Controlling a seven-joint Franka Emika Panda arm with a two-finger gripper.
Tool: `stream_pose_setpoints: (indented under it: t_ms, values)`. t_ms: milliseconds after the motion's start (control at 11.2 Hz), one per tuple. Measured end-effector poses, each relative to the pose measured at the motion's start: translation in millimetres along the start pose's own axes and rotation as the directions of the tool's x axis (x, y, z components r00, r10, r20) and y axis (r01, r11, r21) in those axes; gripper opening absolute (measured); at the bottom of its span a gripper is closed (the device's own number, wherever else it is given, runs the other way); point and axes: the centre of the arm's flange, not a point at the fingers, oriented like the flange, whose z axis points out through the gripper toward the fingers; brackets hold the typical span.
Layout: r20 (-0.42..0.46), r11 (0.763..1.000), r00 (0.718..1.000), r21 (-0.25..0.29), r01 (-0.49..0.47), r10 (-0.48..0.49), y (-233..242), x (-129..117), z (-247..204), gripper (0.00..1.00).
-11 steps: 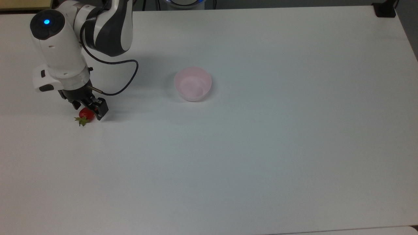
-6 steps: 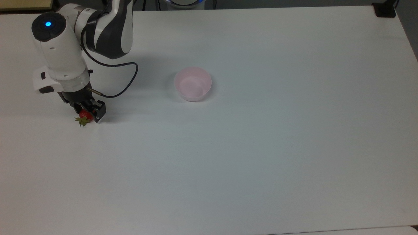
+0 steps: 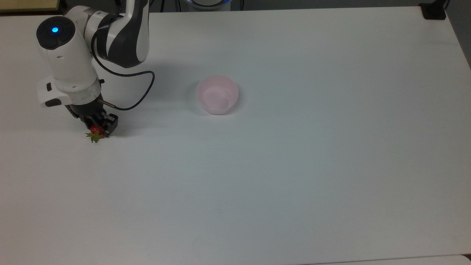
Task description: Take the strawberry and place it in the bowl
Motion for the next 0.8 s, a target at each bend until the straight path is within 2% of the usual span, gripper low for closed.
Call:
stream_pose_setpoints:
  t_ms: [178, 356, 624, 713, 802]
  values:
    - [-0.002, 1.000, 1.000, -0.003, 0.003, -0.003, 0, 0, -1, 0.50]
    - [-0.004, 1.000, 1.000, -0.003, 0.004, -0.004, -1, 1, -9, 0.49]
    - [0.035, 0.999, 0.998, 0.001, 0.049, -0.049, -29, -5, -31, 0.46]
    - [0.040, 0.998, 0.997, 0.001, 0.063, -0.063, -35, -6, -33, 0.47]
    - [0.042, 0.997, 0.996, -0.001, 0.074, -0.074, -33, -6, -32, 0.53]
